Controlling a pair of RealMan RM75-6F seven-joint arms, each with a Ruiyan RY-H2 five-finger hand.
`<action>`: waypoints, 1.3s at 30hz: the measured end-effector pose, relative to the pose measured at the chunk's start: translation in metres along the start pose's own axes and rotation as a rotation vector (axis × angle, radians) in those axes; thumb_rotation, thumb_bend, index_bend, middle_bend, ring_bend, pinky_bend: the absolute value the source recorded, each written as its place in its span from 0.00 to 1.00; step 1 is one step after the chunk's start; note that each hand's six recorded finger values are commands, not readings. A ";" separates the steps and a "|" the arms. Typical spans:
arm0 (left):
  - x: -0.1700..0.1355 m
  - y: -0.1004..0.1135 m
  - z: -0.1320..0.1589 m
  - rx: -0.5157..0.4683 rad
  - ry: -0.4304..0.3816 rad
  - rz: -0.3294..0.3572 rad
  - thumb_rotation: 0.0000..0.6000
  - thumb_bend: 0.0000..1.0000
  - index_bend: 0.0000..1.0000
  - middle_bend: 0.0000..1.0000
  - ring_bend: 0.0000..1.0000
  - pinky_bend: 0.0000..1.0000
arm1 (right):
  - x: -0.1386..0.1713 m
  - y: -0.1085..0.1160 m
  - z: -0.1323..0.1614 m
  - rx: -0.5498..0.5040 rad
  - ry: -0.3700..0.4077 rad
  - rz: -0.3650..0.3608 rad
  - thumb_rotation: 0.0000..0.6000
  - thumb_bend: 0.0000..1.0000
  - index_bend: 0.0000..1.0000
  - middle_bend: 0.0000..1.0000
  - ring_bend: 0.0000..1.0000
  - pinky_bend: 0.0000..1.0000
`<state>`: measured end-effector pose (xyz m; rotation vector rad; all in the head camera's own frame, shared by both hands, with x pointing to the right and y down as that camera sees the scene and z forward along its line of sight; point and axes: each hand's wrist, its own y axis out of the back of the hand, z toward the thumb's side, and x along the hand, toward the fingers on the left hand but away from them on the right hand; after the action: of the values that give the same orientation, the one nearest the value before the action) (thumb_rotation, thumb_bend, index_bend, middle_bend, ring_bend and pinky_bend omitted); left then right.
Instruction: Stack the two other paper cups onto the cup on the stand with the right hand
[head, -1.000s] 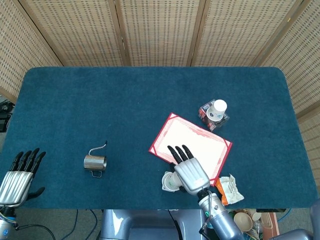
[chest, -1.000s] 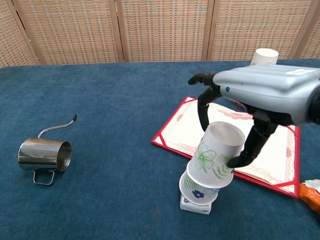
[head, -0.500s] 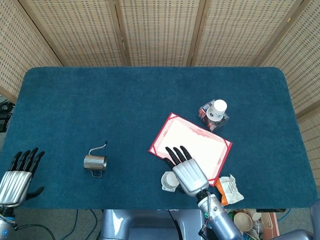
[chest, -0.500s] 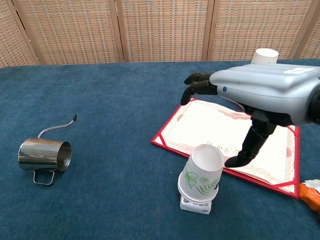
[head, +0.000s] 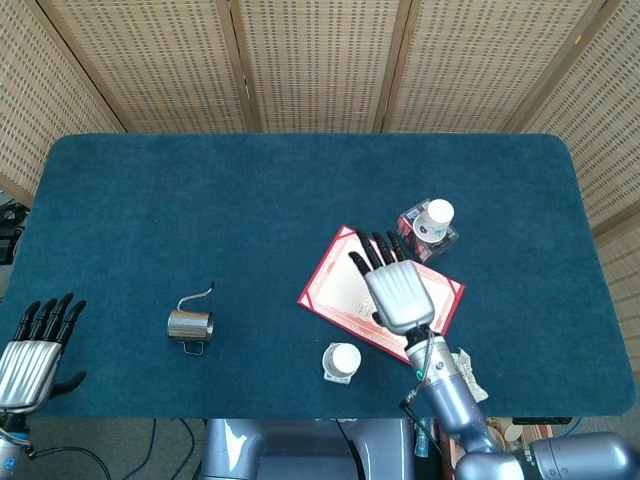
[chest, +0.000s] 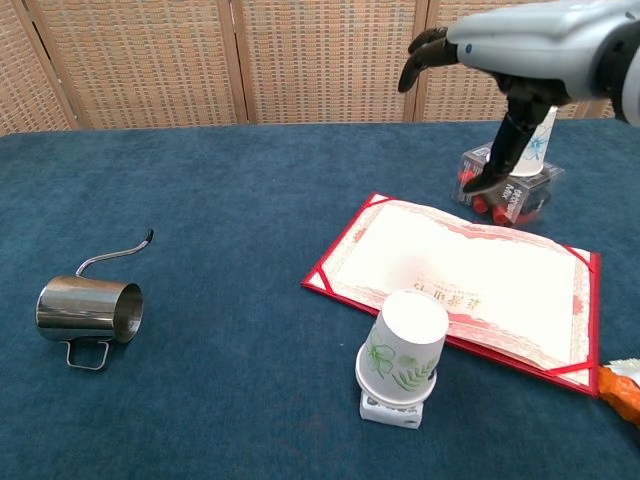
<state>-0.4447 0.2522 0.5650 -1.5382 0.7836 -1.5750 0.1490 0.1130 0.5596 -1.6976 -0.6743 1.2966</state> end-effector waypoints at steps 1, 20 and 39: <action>0.000 0.000 0.000 0.002 0.001 0.000 1.00 0.18 0.00 0.00 0.00 0.00 | -0.007 0.002 -0.005 0.006 -0.012 -0.008 1.00 0.10 0.19 0.00 0.00 0.00; 0.008 -0.005 -0.004 0.022 0.033 0.011 1.00 0.19 0.00 0.00 0.00 0.00 | -0.090 -0.002 -0.104 0.039 -0.210 -0.002 1.00 0.10 0.23 0.00 0.00 0.00; 0.011 -0.009 -0.004 0.042 0.046 0.000 1.00 0.18 0.00 0.00 0.00 0.00 | -0.124 -0.009 -0.154 0.064 -0.319 0.070 1.00 0.10 0.29 0.00 0.00 0.00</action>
<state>-0.4498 0.2470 0.5778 -1.4769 0.7705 -1.6218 0.2571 -0.0332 0.6383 -1.4878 -0.7518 1.6420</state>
